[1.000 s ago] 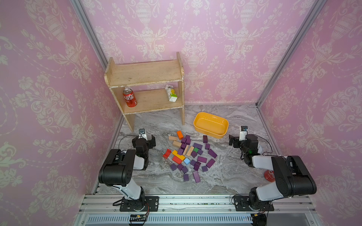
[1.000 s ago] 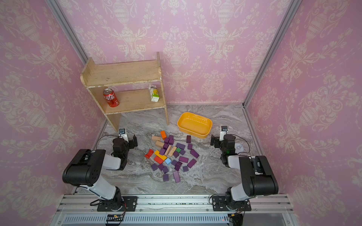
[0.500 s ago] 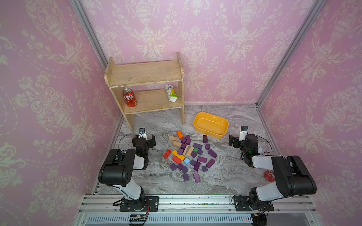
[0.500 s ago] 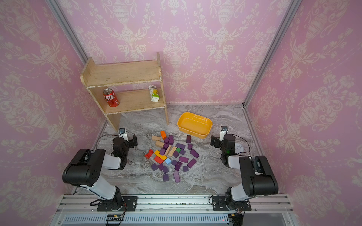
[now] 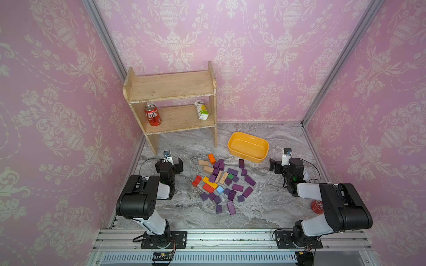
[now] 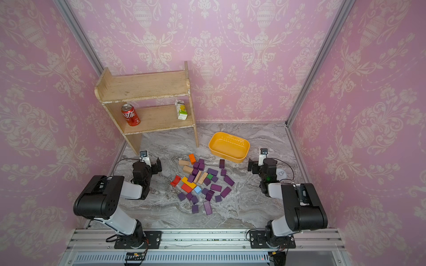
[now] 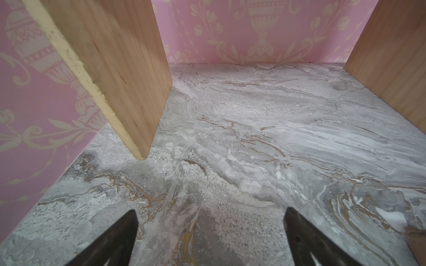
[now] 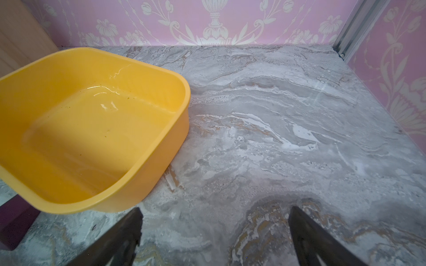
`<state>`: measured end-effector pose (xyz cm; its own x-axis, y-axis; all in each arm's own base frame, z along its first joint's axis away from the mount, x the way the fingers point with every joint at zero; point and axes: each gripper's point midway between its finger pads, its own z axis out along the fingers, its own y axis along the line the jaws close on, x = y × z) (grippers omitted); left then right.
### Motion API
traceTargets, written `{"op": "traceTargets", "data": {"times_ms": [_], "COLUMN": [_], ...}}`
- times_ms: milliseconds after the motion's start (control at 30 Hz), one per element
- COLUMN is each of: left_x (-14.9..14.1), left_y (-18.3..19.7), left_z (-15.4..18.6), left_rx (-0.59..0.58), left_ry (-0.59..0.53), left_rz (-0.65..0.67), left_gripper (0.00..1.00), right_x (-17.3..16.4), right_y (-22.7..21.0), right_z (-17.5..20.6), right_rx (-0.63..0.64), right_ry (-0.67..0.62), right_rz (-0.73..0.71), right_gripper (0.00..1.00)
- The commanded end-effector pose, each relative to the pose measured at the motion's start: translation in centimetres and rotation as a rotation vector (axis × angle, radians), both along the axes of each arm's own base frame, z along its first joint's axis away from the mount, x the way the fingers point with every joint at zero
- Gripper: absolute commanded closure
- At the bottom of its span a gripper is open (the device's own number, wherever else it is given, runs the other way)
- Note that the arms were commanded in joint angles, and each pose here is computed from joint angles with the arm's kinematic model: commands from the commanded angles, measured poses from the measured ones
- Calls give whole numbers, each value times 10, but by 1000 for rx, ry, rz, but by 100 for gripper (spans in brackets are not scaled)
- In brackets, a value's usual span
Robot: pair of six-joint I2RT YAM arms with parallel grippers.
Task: Pick purple bricks into the storage bin
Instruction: Pick up the building block from the center of the board.
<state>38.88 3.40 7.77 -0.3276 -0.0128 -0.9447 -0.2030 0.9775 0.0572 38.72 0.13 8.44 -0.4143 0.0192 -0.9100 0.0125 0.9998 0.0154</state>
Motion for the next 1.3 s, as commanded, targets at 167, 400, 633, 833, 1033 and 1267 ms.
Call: {"op": "traceTargets", "data": {"times_ms": [167, 400, 633, 833, 1033, 1267], "left_x": [4, 1, 3, 1, -10, -30], "left_y": [0, 5, 1, -1, -5, -22], "left_z": [1, 3, 2, 7, 52, 96], "left_rx": [-1, 6, 4, 6, 32, -112], "left_ry": [0, -18, -4, -27, -59, -133], "left_rz": [-13, 21, -7, -16, -12, 21], "left_gripper": [1, 1, 1, 1, 1, 1], "right_x": [7, 8, 8, 11, 5, -9], "right_y": [4, 8, 7, 9, 15, 56], "right_z": [8, 9, 9, 19, 37, 52], "right_rx": [13, 8, 7, 5, 8, 27], "right_ry": [-27, -22, -19, 26, 77, 137], "right_rz": [10, 32, 23, 36, 30, 181], "right_gripper": [0, 0, 0, 0, 0, 0]}}
